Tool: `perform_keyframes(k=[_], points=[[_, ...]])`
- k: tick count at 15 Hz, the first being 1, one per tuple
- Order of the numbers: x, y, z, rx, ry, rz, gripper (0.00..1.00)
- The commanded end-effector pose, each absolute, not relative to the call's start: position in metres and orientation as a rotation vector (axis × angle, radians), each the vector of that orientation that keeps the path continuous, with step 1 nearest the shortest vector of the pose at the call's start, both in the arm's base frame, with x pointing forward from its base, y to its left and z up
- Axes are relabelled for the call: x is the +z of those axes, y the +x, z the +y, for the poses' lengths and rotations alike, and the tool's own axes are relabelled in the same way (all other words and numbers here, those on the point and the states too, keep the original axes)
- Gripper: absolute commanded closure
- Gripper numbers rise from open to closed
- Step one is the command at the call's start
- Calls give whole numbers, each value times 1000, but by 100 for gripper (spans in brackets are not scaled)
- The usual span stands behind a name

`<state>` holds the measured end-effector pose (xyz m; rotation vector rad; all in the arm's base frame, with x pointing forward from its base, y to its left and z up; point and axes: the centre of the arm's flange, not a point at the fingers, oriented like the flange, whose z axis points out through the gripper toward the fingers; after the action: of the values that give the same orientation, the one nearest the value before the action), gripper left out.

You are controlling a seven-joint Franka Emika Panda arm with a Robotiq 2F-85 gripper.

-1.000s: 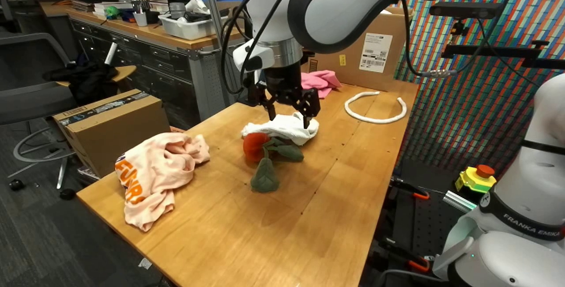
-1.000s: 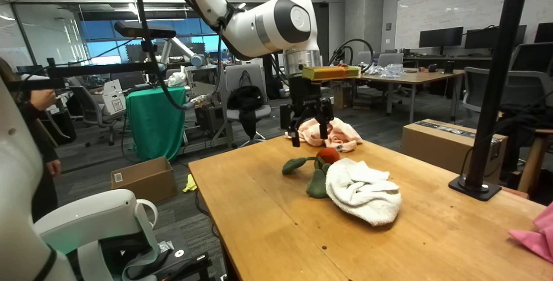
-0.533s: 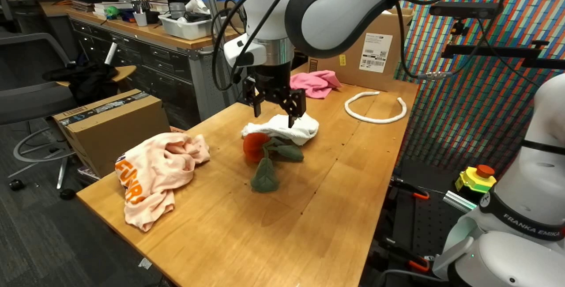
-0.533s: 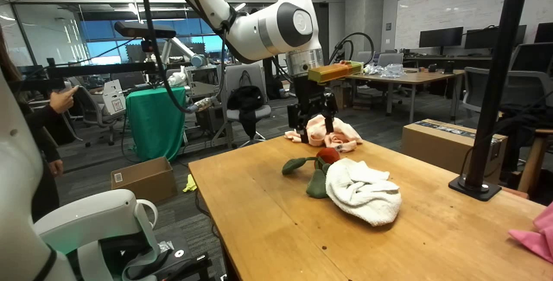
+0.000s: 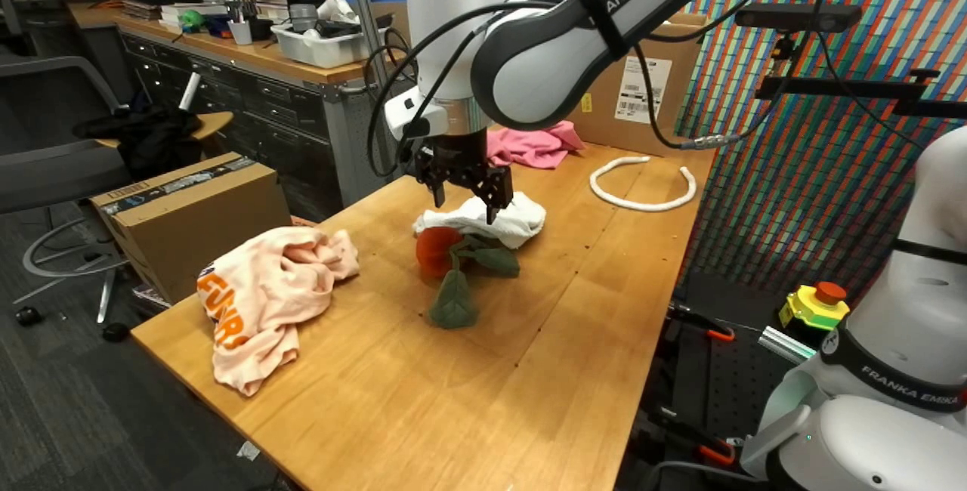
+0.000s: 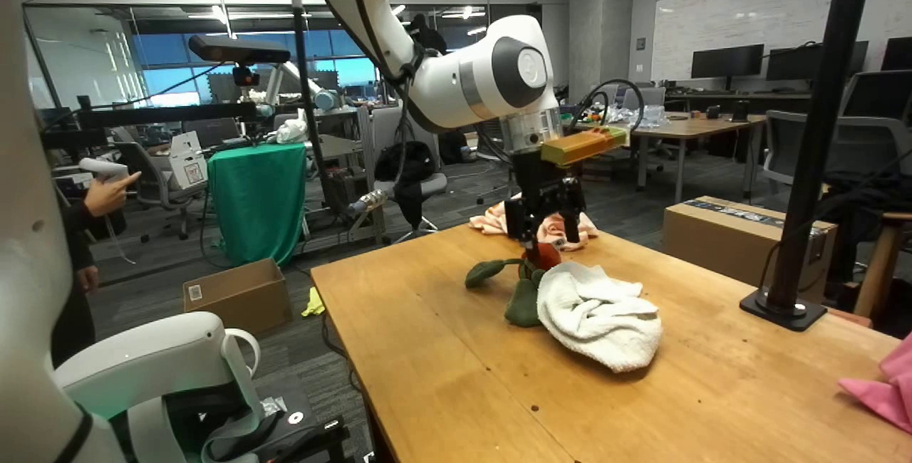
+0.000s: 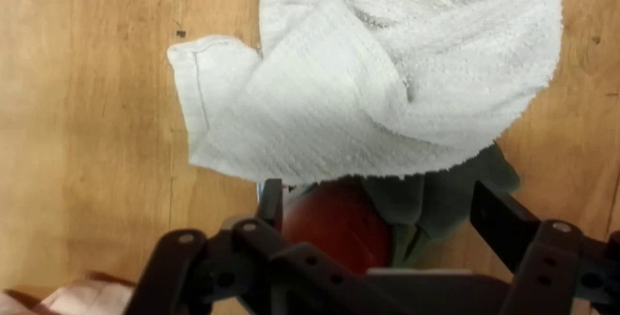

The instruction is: Pick up the cloths and put them around the table.

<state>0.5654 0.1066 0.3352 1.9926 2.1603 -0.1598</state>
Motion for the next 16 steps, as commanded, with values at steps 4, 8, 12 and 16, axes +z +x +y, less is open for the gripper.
perform_keyframes(k=[4,8,12,16], points=[[315,590,61,-187,2051,2084,0],[309,589,46,-210,2099,2065,0],[303,584,41,-227,2143,2071,0],[293,579,41,-226,2195,2081,0]])
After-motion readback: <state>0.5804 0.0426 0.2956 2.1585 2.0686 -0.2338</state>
